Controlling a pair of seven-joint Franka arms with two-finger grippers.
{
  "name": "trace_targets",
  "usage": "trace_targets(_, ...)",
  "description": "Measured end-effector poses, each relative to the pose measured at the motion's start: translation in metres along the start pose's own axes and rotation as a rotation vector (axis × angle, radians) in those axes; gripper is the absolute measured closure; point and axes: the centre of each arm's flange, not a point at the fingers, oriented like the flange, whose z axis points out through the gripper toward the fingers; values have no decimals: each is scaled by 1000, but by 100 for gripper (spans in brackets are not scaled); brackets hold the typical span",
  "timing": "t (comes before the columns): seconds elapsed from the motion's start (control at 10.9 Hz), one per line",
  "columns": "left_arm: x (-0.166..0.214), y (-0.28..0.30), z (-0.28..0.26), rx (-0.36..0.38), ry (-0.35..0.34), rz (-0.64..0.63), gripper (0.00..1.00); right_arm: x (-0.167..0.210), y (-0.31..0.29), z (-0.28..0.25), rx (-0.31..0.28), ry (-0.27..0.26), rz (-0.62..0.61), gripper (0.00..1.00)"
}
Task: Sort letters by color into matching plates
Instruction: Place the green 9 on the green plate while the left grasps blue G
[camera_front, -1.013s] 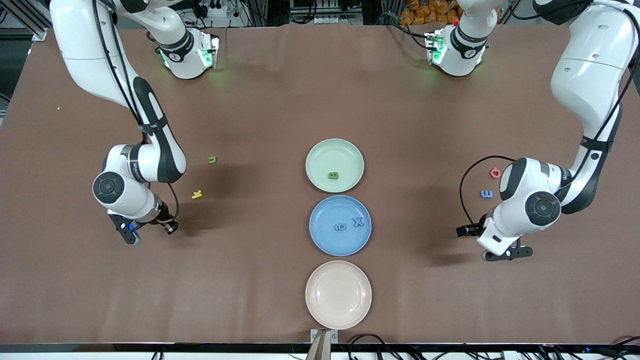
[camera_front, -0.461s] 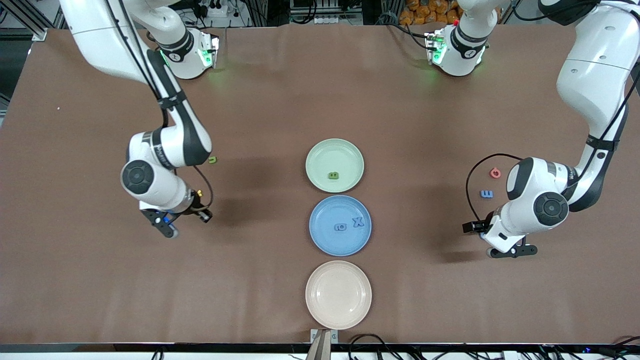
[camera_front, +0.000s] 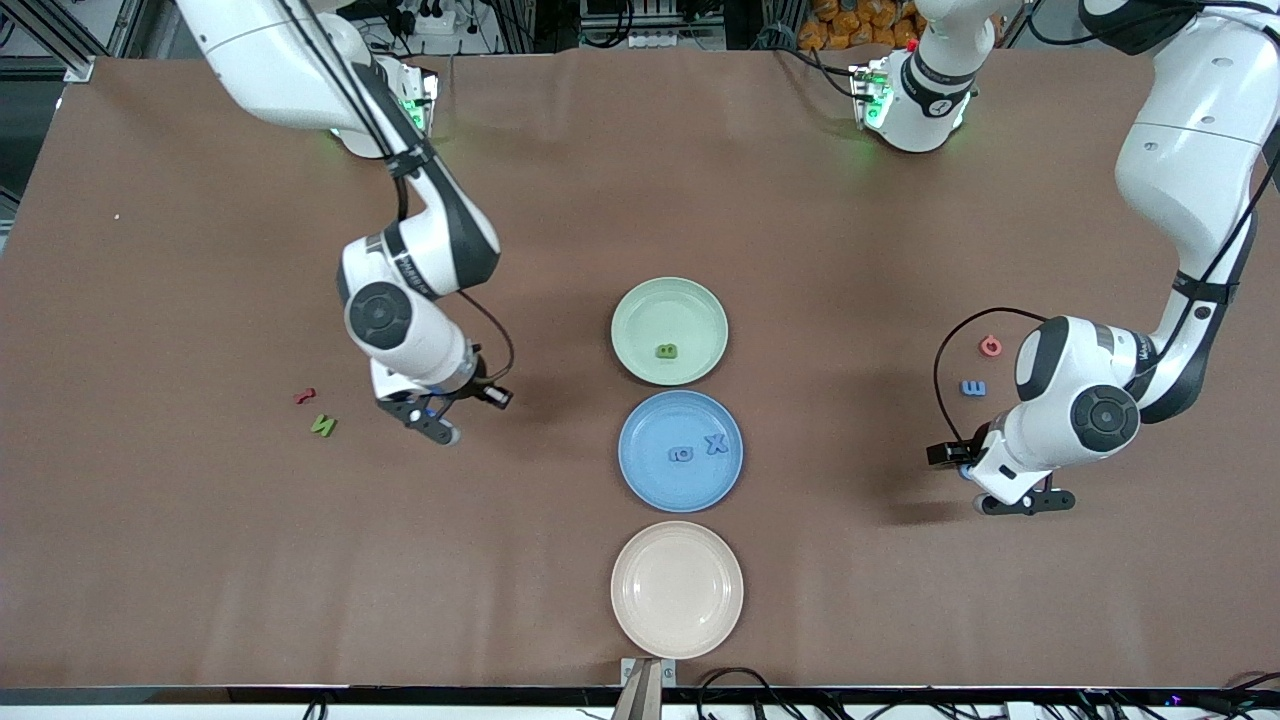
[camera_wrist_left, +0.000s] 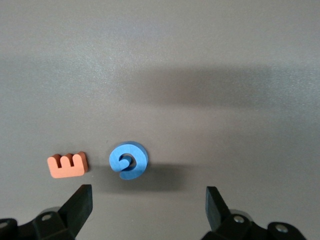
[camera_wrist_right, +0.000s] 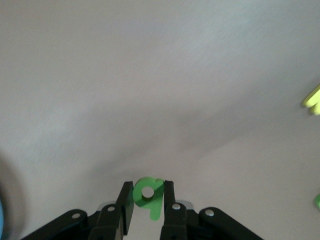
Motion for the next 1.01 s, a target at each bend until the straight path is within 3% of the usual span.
trace_targets(0.37,-1,-8,11,-32,38,10,0,-70,-43,5,-1,-9,-30,71)
trace_targets(1.01,0,-12,18,-39,45,63,0,-197,-120,8,42,-4,190,71)
